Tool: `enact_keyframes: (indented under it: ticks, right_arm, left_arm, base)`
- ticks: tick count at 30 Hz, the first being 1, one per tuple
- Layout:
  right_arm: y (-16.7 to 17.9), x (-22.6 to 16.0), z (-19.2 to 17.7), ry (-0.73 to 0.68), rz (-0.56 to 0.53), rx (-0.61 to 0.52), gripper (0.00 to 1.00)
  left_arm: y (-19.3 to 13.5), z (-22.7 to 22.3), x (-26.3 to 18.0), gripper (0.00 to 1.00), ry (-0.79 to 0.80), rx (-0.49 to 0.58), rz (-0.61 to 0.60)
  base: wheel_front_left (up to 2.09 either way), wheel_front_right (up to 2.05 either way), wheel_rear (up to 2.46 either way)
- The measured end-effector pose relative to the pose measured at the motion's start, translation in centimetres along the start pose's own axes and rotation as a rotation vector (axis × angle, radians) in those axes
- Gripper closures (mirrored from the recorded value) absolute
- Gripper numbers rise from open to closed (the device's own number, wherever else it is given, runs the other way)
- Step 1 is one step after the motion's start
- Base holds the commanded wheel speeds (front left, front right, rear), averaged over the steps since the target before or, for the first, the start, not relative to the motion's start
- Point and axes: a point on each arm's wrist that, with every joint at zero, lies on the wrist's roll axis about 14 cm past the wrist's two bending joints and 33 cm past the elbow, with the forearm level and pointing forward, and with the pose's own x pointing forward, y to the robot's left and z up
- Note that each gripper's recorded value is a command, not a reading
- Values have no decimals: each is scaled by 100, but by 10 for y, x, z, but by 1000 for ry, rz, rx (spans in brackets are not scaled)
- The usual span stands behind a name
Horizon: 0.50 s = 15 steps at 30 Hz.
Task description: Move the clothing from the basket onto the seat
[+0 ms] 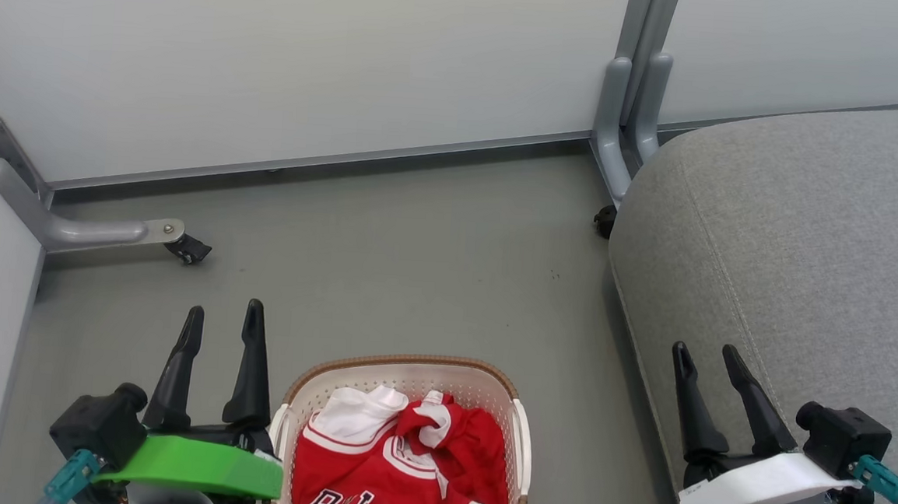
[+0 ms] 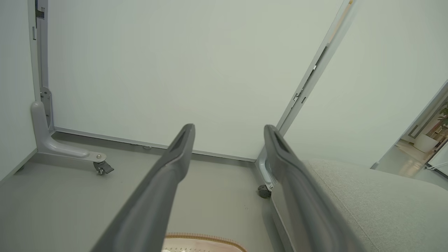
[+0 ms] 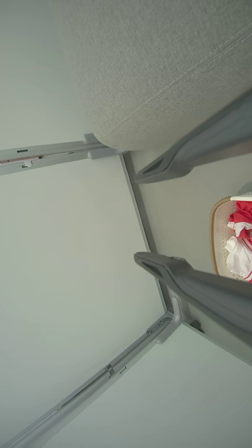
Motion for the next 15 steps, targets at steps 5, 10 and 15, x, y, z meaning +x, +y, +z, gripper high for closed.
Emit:
enact_keyframes:
  ticks: [5,10,15]
  right_arm:
    - [4,0,2,-9,18,-50,0]
    - [8,-1,3,-16,33,-97,0]
    - [10,0,6,-29,45,-138,0]
  left_arm:
    - [-3,-1,-2,0,-1,41,-14]
    - [-6,-2,-3,0,-5,73,-22]
    - [-7,-1,-4,0,-13,111,-28]
  base:
    - [0,0,0]
    - [0,0,0]
    - [0,0,0]
